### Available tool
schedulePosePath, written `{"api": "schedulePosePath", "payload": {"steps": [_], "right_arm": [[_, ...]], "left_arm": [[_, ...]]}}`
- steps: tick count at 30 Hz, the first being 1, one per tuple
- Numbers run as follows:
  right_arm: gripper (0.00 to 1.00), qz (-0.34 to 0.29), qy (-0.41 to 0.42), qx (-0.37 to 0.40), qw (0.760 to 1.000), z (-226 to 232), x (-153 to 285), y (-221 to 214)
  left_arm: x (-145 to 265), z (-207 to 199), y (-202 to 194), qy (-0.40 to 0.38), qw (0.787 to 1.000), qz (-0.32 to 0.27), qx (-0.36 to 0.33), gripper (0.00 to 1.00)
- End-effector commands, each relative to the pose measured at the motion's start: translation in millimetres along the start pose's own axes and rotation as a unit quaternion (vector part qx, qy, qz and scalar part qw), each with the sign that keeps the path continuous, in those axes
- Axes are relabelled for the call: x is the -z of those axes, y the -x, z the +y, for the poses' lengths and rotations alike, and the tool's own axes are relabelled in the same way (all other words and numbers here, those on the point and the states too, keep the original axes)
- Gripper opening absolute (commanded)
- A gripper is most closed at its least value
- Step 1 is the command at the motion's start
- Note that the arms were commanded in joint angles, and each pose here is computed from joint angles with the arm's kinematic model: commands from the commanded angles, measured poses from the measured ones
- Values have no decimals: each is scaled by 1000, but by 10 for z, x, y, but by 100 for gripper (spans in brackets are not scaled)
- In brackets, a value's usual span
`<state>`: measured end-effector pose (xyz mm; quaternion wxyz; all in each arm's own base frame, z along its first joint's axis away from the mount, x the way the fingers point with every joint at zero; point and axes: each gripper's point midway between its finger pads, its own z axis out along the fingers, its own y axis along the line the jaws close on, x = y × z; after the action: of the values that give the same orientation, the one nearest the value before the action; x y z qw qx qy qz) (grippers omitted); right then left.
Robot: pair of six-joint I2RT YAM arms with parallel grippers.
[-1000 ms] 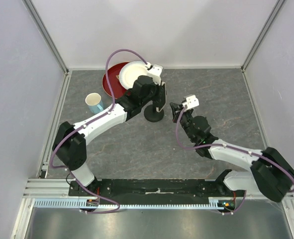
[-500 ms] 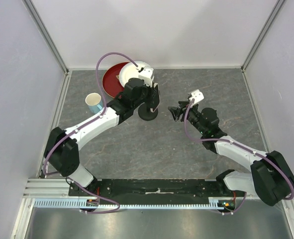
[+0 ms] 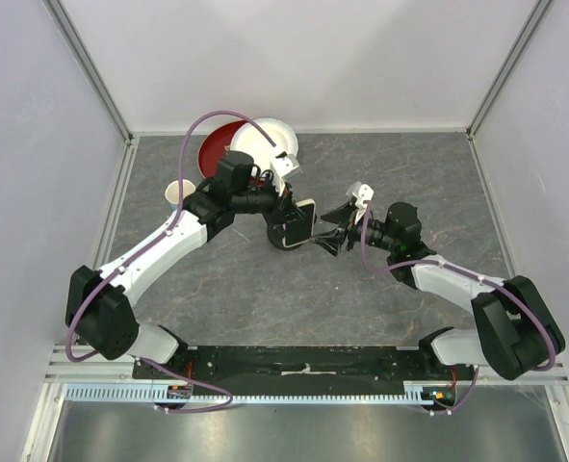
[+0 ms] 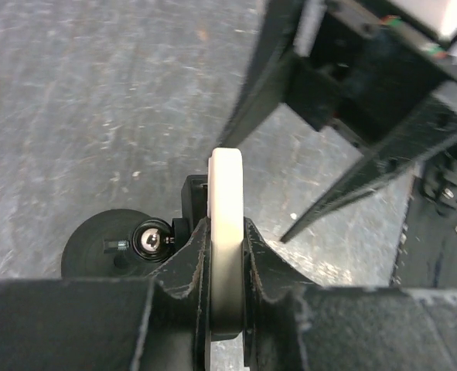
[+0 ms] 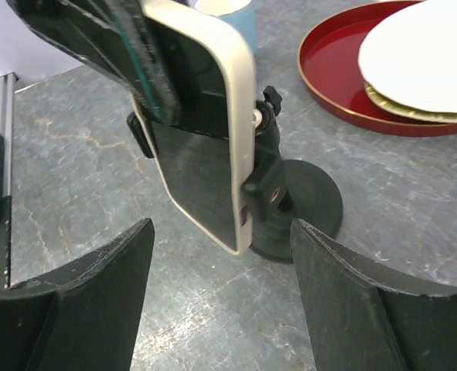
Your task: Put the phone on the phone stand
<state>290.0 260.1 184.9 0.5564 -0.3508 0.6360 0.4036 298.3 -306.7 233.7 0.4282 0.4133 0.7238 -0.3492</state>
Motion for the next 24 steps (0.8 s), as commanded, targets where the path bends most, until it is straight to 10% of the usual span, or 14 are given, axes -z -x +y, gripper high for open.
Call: {"api": "schedulePosePath", "payload": {"steps": [1, 16, 24], "right_arm": [[77, -28, 70, 35, 997, 151, -91, 217], [52, 19, 149, 11, 989, 312, -263, -50], [0, 14, 165, -9, 986, 400, -298, -23]], "left_arm": [[171, -646, -181, -170, 985, 25, -7, 2], [90, -585, -135, -194, 981, 15, 6, 2], [21, -456, -196, -161, 987, 14, 2, 2]]}}
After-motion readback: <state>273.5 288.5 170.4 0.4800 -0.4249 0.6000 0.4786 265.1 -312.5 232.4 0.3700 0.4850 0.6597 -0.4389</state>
